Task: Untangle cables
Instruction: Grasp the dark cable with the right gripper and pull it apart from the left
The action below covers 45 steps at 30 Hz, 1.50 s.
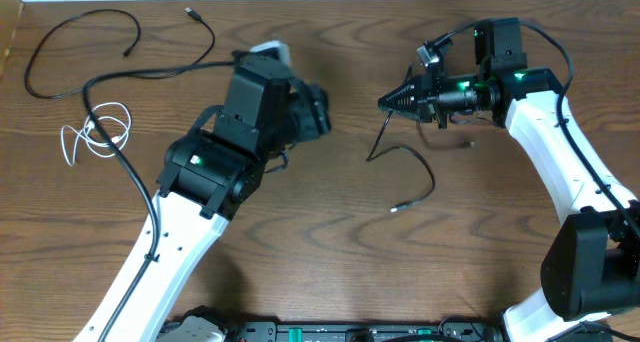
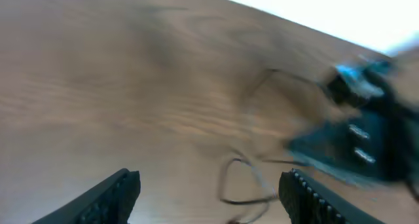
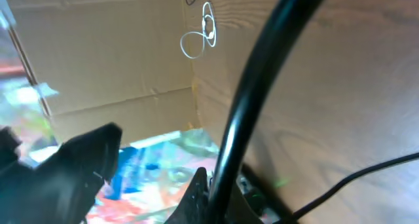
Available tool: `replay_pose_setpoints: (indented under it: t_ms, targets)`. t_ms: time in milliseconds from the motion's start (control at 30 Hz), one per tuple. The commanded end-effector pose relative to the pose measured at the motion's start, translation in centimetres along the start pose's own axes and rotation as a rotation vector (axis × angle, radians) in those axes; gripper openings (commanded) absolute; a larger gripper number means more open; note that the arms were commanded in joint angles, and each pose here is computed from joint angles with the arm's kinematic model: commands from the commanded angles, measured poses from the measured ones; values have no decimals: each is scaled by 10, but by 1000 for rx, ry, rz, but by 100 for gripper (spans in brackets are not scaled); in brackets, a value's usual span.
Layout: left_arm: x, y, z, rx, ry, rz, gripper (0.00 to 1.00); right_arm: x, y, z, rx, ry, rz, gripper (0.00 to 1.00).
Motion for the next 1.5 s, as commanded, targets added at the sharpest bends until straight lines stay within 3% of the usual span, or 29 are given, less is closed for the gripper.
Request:
replay_pose_setpoints:
  t_ms: [0, 67, 233, 333, 367, 633, 833, 1033, 1133, 1200, 1467]
  targets:
    - [-10, 6, -47, 216, 330, 35, 73, -1, 5, 7, 172, -28, 30, 1]
    - [-15, 12, -59, 297, 430, 50, 73, -1, 3, 11, 234, -39, 26, 2]
    - [-17, 21, -59, 343, 448, 79, 72, -1, 4, 29, 319, -99, 76, 2]
    - [-21, 20, -68, 356, 517, 69, 59, 5, 7, 41, 352, -119, 101, 2]
    - [-20, 20, -68, 357, 516, 70, 54, 10, 11, 46, 344, -123, 122, 2]
    - [-10, 25, -68, 382, 515, 98, 52, 41, 39, 81, 256, -159, 225, 2]
    - [-1, 19, -50, 411, 368, 71, 44, 48, 47, 84, 232, -157, 250, 2]
    - [-4, 11, -45, 419, 323, 31, 43, 46, 36, 80, 200, -162, 181, 1]
    - [-22, 5, -46, 490, 315, -30, 44, 45, 34, 74, 229, -146, 176, 2]
    - [-25, -1, -37, 495, 236, -53, 48, 44, 34, 74, 228, -145, 183, 2]
    - [-6, 16, -28, 483, 214, 53, 49, 48, 38, 74, 225, -141, 192, 2]
Point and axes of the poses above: each gripper's point midway between its finger pads, its own x axis out along the fingers, its own z axis along the line the jaws close on, y = z × x, the point moved 3 cm from there along -x, back along the fingers, and after that the axes turned 14 degrees about x, right-handed, at the moved point
